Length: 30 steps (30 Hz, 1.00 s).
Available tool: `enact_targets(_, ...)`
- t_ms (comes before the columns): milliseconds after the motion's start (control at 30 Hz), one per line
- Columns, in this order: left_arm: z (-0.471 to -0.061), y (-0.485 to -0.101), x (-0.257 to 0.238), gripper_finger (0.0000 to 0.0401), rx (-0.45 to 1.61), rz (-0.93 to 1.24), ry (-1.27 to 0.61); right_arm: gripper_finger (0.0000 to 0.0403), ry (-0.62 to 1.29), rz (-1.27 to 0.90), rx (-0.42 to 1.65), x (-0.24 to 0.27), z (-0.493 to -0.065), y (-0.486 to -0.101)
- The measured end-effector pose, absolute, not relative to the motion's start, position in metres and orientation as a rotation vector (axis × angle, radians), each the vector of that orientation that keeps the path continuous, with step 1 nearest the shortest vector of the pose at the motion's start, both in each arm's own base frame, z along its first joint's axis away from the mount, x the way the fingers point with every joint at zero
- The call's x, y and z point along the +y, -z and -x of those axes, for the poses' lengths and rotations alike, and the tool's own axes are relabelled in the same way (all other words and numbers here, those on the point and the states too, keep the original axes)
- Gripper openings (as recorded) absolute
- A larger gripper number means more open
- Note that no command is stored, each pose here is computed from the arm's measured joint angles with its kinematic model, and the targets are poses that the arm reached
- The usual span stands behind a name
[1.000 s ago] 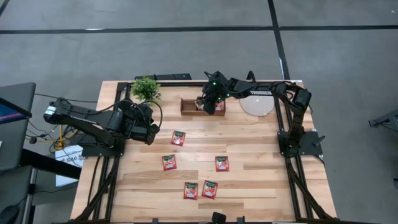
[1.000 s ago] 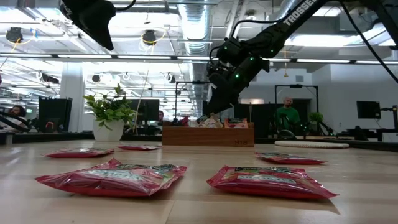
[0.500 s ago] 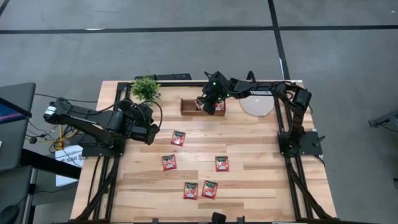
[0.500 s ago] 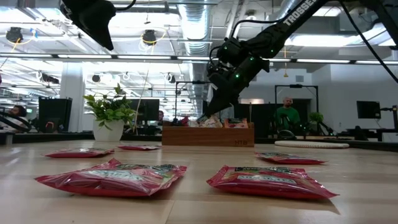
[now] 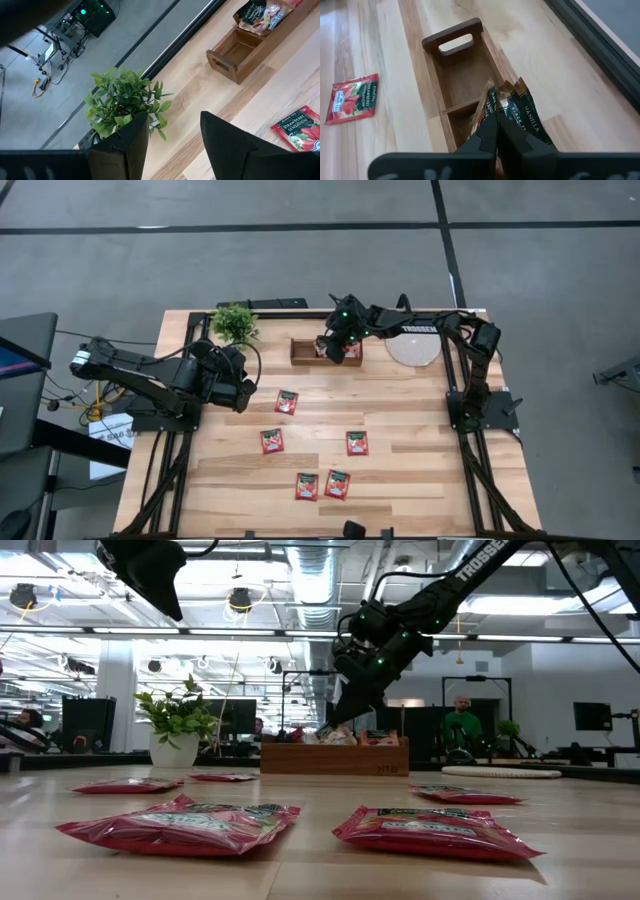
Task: Pick & Place Tea
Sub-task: Put the brown tea bag into the middle section of the wooden organizer
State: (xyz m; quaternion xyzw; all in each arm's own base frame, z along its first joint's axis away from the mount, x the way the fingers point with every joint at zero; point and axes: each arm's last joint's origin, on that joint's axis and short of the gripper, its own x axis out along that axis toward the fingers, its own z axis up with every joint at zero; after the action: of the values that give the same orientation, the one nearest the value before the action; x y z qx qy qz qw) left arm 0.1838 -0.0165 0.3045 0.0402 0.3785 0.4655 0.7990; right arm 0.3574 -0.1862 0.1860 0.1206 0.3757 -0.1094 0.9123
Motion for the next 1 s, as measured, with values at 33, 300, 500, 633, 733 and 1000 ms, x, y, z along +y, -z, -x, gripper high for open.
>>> enact_targets(33, -0.184, -0.305, -0.017, 0.0172, 0.812, -0.086, -0.999, 0.0001, 0.224, -0.247, 0.773, -0.185, -0.358, -0.186)
enact_targets(300, -0.184, -0.304, -0.017, 0.0172, 0.812, -0.086, -0.999, 0.0, 0.228, -0.212, 0.733, -0.185, -0.354, -0.202)
enact_targets(500, -0.184, -0.304, -0.017, 0.0172, 0.812, -0.086, -0.999, 0.0, 0.259, -0.173, 0.705, -0.191, -0.347, -0.21)
enact_targets(633, -0.184, -0.305, -0.017, 0.0172, 0.812, -0.086, -0.999, 0.0, 0.275, -0.185, 0.649, -0.191, -0.346, -0.201)
enact_targets(733, -0.184, -0.305, -0.017, 0.0172, 0.812, -0.085, -0.999, 0.0, 0.287, -0.178, 0.589, -0.193, -0.344, -0.199)
enact_targets(1000, -0.184, -0.305, -0.017, 0.0172, 0.831, -0.11, -0.977, 0.0, 0.291, -0.204, 0.573, -0.195, -0.336, -0.191)
